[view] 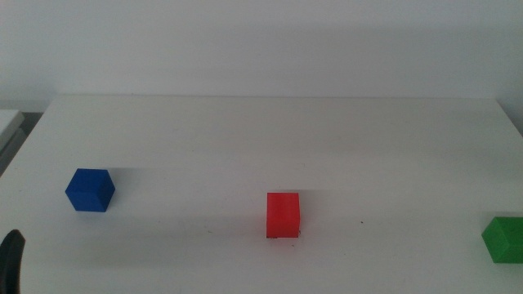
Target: Stack red cubes first, then green, then blue cubes in a specific spot.
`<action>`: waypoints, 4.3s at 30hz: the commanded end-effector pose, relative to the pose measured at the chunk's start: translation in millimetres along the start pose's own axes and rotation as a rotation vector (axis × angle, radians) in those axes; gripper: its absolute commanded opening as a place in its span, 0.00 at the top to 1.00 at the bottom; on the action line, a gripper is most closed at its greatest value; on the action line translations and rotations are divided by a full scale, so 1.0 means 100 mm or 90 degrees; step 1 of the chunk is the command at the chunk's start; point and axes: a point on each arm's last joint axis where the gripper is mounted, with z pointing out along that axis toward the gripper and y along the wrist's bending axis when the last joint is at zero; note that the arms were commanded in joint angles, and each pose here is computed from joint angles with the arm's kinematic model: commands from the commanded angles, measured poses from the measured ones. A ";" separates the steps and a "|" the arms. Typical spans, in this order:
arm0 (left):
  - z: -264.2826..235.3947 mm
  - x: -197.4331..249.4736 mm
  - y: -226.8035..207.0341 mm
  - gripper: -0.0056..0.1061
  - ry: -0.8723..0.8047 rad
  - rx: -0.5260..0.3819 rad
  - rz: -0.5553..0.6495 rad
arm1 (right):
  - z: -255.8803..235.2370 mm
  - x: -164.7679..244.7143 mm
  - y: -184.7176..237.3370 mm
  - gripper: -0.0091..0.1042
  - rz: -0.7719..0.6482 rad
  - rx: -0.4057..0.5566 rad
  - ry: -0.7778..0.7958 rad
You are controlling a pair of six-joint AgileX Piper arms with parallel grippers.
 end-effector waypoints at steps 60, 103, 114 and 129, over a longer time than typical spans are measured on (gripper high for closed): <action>0.00 -0.01 0.00 0.11 -0.010 0.003 0.000 | 0.57 -0.65 1.51 0.93 0.050 0.028 0.132; 0.00 -0.01 0.00 0.11 -0.010 0.003 0.001 | 1.14 -0.52 3.25 0.93 -0.050 0.006 0.112; 0.00 -0.01 0.00 0.11 -0.010 0.003 0.000 | 1.19 -0.49 3.27 0.93 -0.037 0.010 0.121; 0.00 -0.01 0.00 0.11 -0.010 0.003 0.000 | 1.19 -0.52 3.25 0.93 -0.017 0.023 0.104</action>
